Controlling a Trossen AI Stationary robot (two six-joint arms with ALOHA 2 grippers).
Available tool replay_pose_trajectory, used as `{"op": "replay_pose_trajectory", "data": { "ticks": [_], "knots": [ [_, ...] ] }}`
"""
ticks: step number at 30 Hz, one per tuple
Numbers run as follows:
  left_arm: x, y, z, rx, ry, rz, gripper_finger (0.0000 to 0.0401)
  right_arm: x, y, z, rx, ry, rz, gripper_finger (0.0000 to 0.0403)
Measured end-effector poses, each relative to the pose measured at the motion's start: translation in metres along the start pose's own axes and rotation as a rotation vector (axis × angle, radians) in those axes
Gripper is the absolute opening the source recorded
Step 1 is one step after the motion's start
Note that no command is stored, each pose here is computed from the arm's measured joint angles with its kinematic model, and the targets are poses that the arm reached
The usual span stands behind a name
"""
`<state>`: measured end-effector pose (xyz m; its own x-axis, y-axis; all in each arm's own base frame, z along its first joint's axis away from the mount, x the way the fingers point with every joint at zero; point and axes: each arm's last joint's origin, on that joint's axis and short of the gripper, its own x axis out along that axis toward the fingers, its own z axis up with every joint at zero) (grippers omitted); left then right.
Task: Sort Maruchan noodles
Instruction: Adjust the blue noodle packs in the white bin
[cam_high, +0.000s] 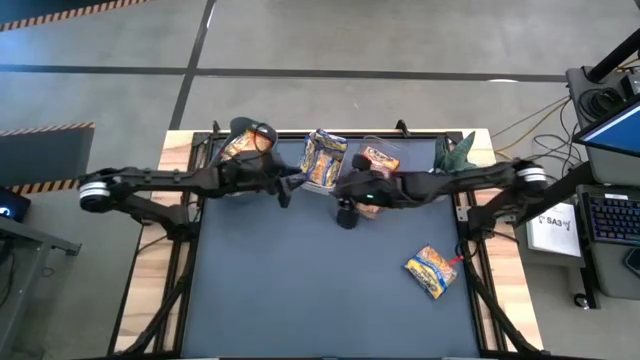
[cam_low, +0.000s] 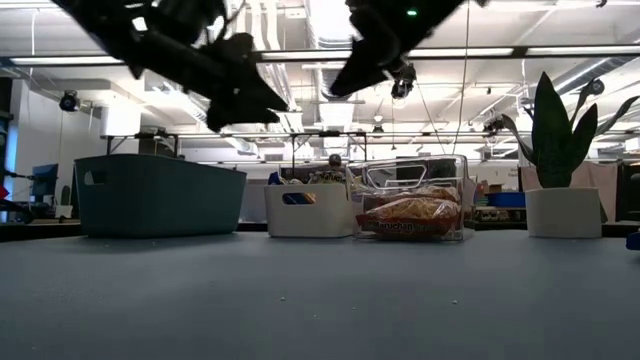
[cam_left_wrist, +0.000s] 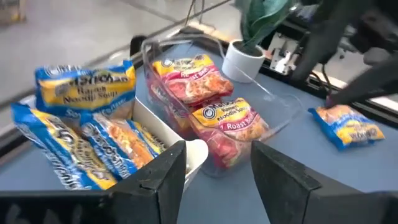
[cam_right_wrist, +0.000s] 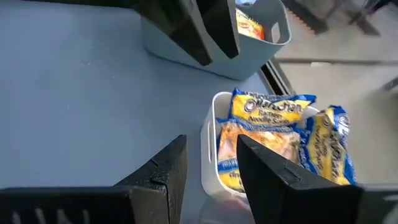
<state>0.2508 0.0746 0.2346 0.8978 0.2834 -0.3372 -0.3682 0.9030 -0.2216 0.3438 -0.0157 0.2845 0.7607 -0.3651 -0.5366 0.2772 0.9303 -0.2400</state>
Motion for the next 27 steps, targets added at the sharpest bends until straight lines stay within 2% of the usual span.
{"op": "replay_pose_trajectory", "data": {
  "ticks": [4, 9, 16, 22, 27],
  "knots": [
    [0.024, -0.001, 0.007, -0.059, 0.107, 0.084, 0.0158, -0.023, -0.007, -0.020, 0.024, -0.126, -0.003, 0.0128],
    [0.057, 0.000, 0.014, -0.046, 0.273, 0.236, 0.0150, -0.055, -0.018, -0.033, 0.058, -0.245, -0.010, 0.0128],
    [0.101, 0.007, 0.020, -0.043, 0.367, 0.287, 0.0149, -0.089, -0.028, -0.047, 0.105, -0.331, 0.066, 0.0128],
    [0.123, 0.019, 0.027, -0.056, 0.400, 0.332, 0.0149, -0.097, -0.027, -0.054, 0.123, -0.347, 0.110, 0.0128],
    [0.132, 0.026, 0.026, -0.056, 0.455, 0.454, 0.0149, -0.094, -0.022, -0.057, 0.109, -0.327, 0.131, 0.0128]
  ]
}}
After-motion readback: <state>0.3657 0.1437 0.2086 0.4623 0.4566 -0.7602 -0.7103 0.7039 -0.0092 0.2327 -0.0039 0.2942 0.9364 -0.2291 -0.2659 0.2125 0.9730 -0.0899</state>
